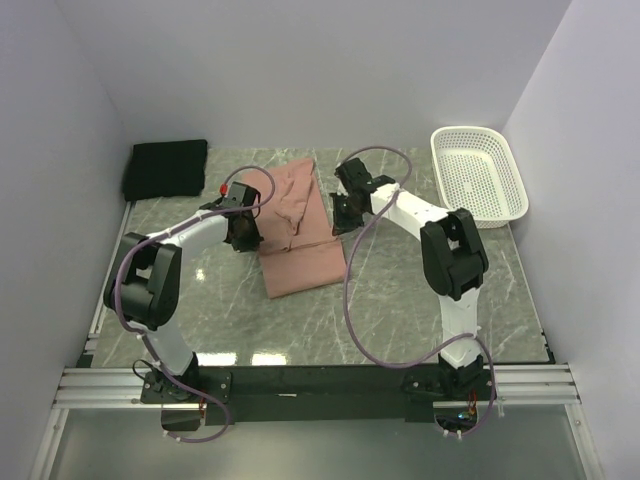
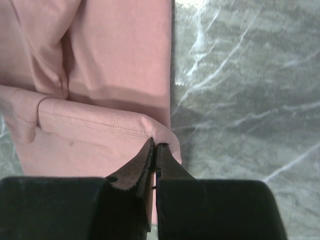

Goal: Fold and stack the t-shirts

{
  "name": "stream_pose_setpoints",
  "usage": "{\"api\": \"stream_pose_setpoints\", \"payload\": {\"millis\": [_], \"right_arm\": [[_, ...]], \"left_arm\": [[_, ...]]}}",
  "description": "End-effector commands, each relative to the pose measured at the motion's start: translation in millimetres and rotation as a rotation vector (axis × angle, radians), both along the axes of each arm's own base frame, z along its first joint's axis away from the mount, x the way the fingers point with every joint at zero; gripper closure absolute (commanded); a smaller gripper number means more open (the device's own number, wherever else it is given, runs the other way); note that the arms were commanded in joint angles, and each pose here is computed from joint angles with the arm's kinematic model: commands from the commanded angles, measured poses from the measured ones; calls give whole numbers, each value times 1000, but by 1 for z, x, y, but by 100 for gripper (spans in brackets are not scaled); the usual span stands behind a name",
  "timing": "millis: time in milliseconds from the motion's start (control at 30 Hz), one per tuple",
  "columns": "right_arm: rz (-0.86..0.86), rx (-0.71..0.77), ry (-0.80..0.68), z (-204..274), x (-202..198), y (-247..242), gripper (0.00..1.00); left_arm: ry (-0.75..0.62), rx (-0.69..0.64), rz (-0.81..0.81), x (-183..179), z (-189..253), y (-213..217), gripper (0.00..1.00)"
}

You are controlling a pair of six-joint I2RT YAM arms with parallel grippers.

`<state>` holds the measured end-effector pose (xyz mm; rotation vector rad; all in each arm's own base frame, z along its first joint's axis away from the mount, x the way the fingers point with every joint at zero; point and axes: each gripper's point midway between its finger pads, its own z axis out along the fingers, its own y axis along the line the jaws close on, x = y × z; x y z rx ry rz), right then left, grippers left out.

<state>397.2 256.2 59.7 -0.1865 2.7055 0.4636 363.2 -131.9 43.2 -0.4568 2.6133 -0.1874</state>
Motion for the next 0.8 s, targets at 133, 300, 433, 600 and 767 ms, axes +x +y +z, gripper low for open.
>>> {"api": "stream_pose_setpoints", "payload": {"millis": [133,300,433,600,767], "right_arm": [[-25,6,-107,15,35,-1,93],[-32,56,-174,54,34,3,72],[-42,63,-218,76,29,4,68],[36,164,-263,92,-3,31,69],[138,209,-191,58,-36,68,82]], "left_arm": [[-65,35,72,16,6,12,66],[-119,25,88,18,31,14,51],[-179,14,113,13,63,16,37],[-240,-4,70,-12,89,-11,33],[-195,-86,-27,-57,65,-57,59]]}}
